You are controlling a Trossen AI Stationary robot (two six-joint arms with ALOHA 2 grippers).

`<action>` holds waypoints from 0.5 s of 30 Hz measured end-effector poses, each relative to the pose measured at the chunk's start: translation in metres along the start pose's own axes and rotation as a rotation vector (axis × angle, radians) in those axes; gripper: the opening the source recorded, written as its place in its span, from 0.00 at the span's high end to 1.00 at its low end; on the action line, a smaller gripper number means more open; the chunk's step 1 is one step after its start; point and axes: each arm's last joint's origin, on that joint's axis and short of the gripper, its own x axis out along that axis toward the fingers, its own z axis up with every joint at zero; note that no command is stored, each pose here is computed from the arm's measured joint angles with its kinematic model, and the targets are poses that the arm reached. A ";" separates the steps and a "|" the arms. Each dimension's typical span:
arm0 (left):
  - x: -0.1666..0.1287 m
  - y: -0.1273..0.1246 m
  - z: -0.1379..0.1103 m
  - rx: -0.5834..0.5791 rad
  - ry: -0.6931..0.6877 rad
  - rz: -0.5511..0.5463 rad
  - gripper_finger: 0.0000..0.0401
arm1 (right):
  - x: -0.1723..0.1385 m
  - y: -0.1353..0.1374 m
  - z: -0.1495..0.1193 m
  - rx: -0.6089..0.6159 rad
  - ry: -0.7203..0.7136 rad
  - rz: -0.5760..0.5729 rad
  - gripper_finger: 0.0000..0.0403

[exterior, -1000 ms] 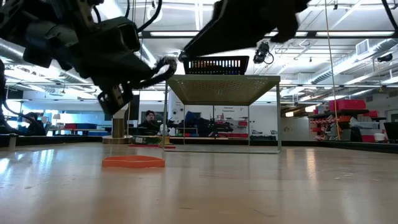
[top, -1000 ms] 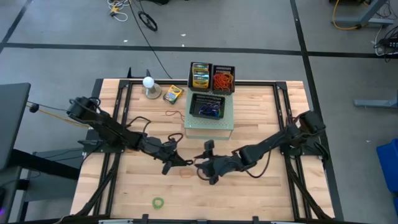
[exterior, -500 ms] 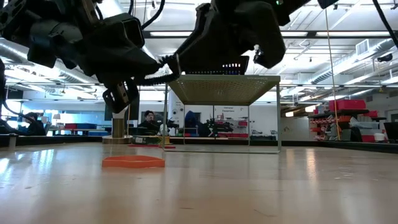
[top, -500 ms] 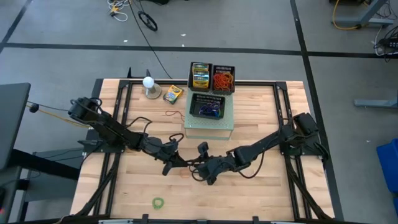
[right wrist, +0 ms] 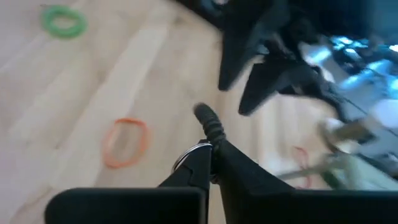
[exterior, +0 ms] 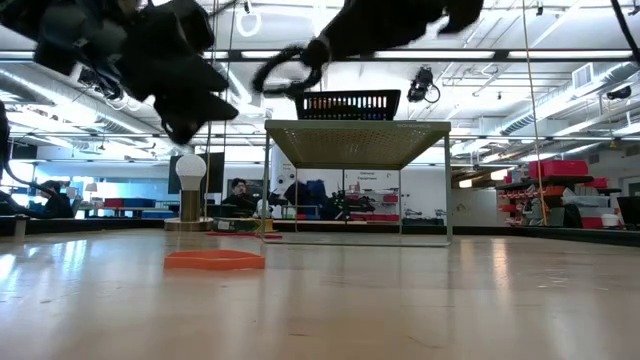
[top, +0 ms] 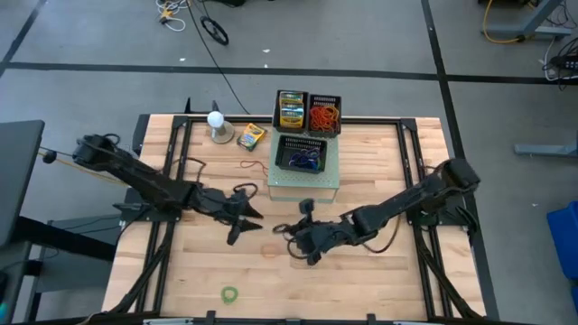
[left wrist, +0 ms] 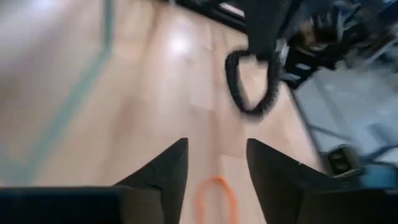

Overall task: Pick & Place Office Desk Supplies
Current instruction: Put the black spring keychain into the bottom black bin on the shelf

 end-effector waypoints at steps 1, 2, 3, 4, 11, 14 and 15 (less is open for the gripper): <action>-0.006 0.000 0.002 0.043 -0.019 0.023 0.56 | -0.007 -0.004 0.002 0.006 0.005 -0.024 0.96; -0.013 0.001 0.003 0.082 -0.043 0.039 0.55 | -0.015 -0.009 0.005 0.016 0.005 -0.051 0.96; -0.018 0.002 0.005 0.108 -0.074 0.052 0.55 | -0.024 -0.015 0.009 0.034 -0.004 -0.083 0.97; -0.023 0.004 0.005 0.126 -0.102 0.069 0.55 | -0.033 -0.021 0.013 0.045 0.002 -0.110 0.97; -0.042 0.024 -0.016 0.156 -0.267 0.266 0.62 | -0.071 -0.091 0.029 0.224 0.075 -0.314 0.95; -0.045 0.030 -0.023 0.143 -0.308 0.334 0.65 | -0.069 -0.131 0.023 0.335 0.113 -0.358 0.95; -0.044 0.031 -0.024 0.142 -0.311 0.351 0.65 | -0.068 -0.142 0.017 0.351 0.145 -0.356 0.95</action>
